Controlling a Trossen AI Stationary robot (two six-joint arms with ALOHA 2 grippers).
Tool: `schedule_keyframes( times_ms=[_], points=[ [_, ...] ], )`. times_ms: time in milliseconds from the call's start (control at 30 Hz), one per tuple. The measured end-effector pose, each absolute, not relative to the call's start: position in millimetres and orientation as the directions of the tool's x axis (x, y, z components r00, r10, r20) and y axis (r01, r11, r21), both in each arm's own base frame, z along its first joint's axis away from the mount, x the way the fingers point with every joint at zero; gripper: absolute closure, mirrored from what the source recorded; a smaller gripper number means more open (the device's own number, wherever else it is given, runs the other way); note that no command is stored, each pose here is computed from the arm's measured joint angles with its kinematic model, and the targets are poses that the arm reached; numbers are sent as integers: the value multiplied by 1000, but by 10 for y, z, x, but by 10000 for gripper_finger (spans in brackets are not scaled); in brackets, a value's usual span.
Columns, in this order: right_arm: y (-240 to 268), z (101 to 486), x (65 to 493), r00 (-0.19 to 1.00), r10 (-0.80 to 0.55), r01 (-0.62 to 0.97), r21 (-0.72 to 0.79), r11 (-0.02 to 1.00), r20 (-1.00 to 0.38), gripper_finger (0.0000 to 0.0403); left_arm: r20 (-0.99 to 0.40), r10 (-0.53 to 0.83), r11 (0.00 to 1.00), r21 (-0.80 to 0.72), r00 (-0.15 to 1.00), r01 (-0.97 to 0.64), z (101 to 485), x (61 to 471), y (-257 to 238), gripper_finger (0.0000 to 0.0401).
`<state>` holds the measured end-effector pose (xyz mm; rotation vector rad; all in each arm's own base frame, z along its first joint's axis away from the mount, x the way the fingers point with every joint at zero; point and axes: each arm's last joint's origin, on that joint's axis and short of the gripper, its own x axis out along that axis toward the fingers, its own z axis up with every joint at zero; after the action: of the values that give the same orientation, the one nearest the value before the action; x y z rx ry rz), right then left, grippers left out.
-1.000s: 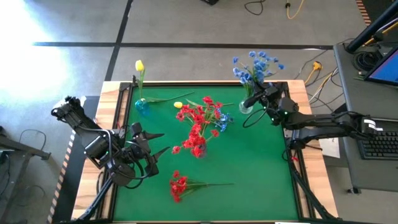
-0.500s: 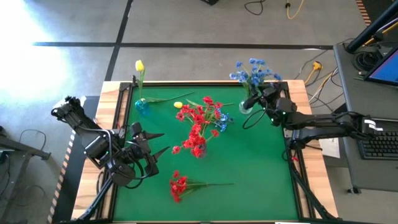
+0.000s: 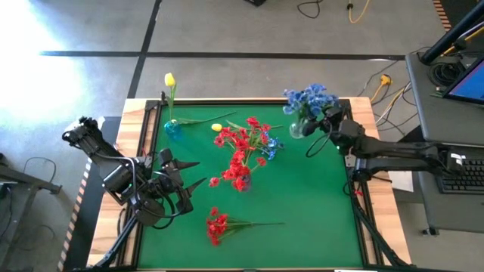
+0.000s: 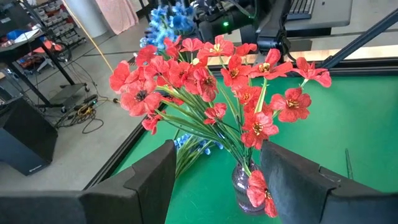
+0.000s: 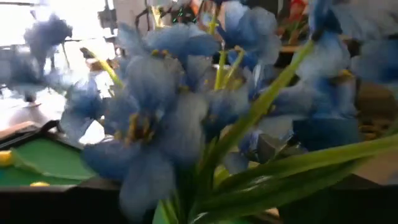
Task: Sort flowers into vase by color
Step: Put the red flowers into the purple vase
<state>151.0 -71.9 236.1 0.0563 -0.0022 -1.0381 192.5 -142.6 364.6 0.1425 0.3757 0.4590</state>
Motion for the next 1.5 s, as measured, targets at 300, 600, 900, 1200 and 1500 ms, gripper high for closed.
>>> schedule_keyframes(
  times_ms=[300,600,900,1200,1500],
  points=[
    [-672,2303,1414,548,-829,836,107,539,-112,116,-321,456,888,216,830,-405,3647,1925,-1426,184],
    [-673,2475,1424,557,-822,831,68,553,-121,114,-321,456,889,211,830,-407,3647,1925,-1426,184],
    [-659,2673,1396,547,-807,832,36,554,-222,101,-321,456,889,211,830,-407,3647,1925,-1426,184],
    [-639,2862,1369,558,-772,820,64,568,-304,85,-321,456,889,211,830,-407,3647,1925,-1426,184],
    [-619,2965,1327,545,-747,828,105,551,-379,90,-322,456,889,211,830,-406,3647,1925,-1426,184]
  ],
)
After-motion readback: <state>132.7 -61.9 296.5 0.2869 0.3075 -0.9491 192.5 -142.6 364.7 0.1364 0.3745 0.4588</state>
